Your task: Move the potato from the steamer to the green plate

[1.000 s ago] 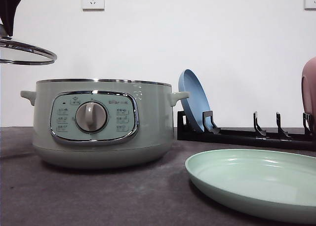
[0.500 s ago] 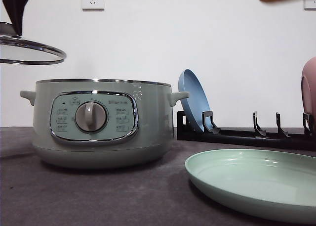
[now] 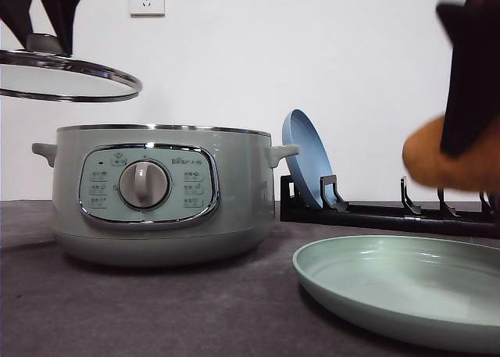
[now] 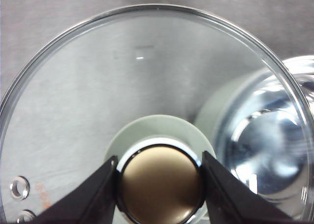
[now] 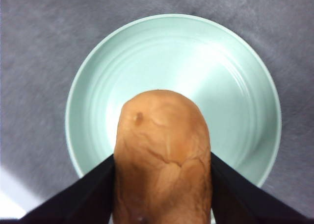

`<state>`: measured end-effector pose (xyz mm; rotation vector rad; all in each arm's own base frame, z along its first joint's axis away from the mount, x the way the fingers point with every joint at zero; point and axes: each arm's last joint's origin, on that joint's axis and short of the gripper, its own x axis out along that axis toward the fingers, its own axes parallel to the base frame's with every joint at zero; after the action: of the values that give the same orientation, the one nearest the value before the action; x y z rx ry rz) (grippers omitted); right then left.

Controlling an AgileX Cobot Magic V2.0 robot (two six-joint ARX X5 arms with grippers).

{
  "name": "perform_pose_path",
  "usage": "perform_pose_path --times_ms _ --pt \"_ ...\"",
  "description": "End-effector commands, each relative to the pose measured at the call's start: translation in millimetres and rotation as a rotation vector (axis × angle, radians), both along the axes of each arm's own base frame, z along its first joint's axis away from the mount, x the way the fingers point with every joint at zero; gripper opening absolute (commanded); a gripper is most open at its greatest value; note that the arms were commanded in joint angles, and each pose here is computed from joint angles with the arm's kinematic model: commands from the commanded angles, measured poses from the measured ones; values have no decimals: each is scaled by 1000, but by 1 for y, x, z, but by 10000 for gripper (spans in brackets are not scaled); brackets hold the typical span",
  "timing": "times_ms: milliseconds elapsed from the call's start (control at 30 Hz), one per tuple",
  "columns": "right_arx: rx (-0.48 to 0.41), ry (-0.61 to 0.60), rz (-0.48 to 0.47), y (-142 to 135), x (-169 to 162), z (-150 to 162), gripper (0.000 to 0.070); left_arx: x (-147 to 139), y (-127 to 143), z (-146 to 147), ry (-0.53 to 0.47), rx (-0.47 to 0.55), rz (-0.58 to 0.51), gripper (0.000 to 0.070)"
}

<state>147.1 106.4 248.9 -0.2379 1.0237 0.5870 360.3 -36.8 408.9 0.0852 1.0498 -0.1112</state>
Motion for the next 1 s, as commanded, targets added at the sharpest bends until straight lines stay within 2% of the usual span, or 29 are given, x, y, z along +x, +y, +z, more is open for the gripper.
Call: perform_pose_path --times_ms 0,267,967 --pt "32 9 -30 2 4 -6 234 -3 -5 14 -69 -12 -15 0" --pt "44 15 -85 3 24 -31 234 -7 -33 14 -71 -14 -93 0" --pt "-9 117 -77 24 58 -81 234 -25 -93 14 -67 -20 -267 0"
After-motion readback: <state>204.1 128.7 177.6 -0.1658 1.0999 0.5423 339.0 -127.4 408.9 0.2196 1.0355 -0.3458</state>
